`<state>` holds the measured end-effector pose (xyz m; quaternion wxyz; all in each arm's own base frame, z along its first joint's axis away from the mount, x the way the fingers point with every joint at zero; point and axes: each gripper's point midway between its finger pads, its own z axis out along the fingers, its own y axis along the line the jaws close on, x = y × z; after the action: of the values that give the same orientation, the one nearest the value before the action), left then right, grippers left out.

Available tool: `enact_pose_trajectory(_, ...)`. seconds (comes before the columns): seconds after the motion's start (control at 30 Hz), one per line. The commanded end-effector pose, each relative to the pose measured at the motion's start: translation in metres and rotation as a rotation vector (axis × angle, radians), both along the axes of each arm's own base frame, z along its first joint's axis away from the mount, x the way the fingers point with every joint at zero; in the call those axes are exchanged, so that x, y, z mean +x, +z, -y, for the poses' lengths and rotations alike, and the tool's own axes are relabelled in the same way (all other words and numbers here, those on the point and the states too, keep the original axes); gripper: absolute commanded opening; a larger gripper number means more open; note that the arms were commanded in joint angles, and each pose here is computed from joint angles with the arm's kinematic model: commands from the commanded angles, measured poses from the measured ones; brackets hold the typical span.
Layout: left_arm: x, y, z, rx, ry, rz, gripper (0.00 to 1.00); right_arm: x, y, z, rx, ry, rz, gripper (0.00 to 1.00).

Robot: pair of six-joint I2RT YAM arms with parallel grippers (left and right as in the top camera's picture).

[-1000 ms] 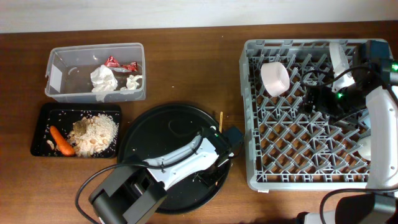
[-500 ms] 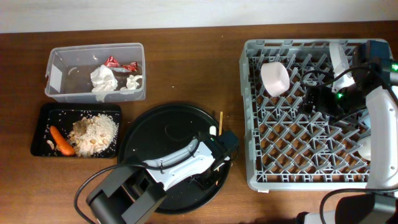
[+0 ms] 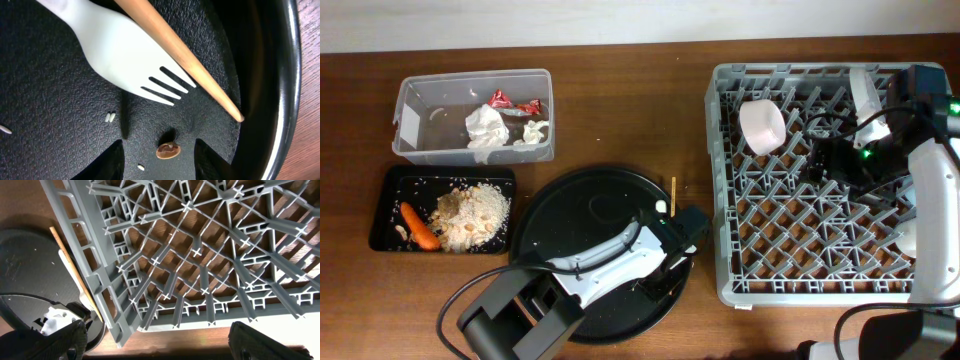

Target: Sort waste into correct bins and load items into the dishwasher rack

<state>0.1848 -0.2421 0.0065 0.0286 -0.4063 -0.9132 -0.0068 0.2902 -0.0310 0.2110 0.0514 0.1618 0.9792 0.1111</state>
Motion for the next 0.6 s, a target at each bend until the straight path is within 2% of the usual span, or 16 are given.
enact_pose_trajectory(0.0,0.003,0.009,0.007,-0.042,0.004,0.019,0.45,-0.004,0.006,0.0,-0.011,0.009,0.016,0.94)
enact_pose_trajectory(0.27,-0.004,-0.005,-0.001,-0.032,0.004,0.007,0.39,-0.005,0.006,0.0,-0.01,0.009,0.012,0.94)
enact_pose_trajectory(0.47,-0.009,-0.004,-0.008,-0.001,0.004,-0.017,0.25,-0.005,0.006,0.0,-0.01,0.009,0.012,0.94)
enact_pose_trajectory(0.57,-0.011,-0.004,-0.012,0.013,0.004,-0.024,0.24,-0.004,0.006,0.0,-0.01,0.009,0.013,0.94)
